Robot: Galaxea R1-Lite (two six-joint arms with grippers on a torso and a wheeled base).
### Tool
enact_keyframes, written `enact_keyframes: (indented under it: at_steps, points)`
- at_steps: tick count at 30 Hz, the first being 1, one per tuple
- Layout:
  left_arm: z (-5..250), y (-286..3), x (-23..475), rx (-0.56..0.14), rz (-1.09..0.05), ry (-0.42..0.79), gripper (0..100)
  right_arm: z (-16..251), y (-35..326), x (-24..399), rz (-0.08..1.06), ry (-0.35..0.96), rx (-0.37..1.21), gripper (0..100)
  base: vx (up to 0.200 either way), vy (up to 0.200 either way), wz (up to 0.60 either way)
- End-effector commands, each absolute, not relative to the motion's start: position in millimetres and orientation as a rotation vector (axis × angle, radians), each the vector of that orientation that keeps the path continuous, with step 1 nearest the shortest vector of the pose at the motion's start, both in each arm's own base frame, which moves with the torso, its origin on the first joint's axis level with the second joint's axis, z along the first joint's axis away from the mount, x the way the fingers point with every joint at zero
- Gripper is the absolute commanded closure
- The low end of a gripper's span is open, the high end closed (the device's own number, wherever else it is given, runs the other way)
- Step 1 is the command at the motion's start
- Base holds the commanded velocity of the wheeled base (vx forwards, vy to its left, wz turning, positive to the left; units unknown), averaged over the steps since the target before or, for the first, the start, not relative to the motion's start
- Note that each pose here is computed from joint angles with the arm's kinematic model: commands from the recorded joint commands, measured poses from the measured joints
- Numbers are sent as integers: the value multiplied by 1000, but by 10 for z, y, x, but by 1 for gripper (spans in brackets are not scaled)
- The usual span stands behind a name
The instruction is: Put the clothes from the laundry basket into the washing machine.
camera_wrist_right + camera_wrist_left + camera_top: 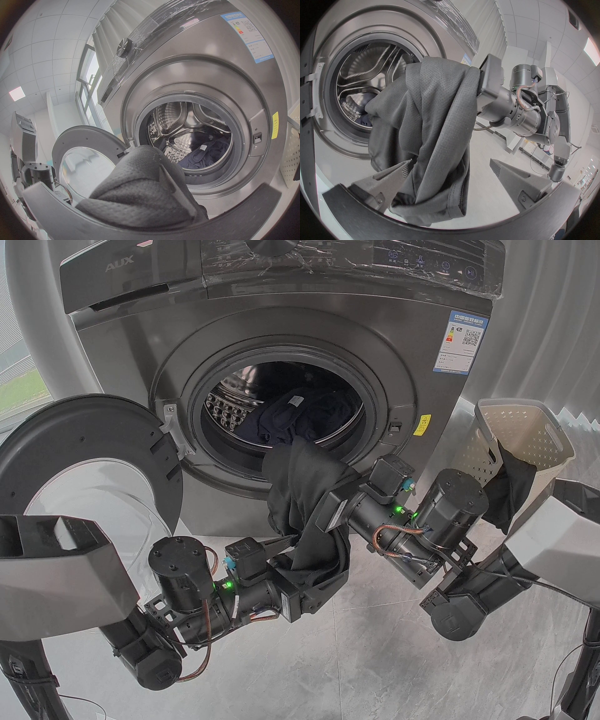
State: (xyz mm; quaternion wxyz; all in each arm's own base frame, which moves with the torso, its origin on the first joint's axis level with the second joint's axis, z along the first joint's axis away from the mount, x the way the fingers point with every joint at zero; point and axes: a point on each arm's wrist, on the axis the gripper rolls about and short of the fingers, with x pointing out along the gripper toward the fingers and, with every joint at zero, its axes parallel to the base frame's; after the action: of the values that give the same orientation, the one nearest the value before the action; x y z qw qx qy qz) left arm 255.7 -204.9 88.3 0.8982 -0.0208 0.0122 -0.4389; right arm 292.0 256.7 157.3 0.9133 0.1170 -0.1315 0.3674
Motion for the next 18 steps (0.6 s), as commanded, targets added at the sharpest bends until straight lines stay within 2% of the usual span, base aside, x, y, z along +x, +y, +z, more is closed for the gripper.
enact_keyframes:
  at_steps: [1,9,13,18]
  points:
    - [841,-2106,2642,-46,-906,19,0,1552,2578,2916,759,-265,239,100,0,0,0]
    - [811,-2093,2812,-51,-872,2,0,1545,2660,2837,769,-258,249,100,0,0,0]
    - [794,-2058,2966,-61,-802,-14,0,1537,2689,2798,781,-252,249,100,0,0,0]
    - [742,-2014,3022,-58,-780,-3,0,1517,2689,2772,785,-241,246,100,0,0,0]
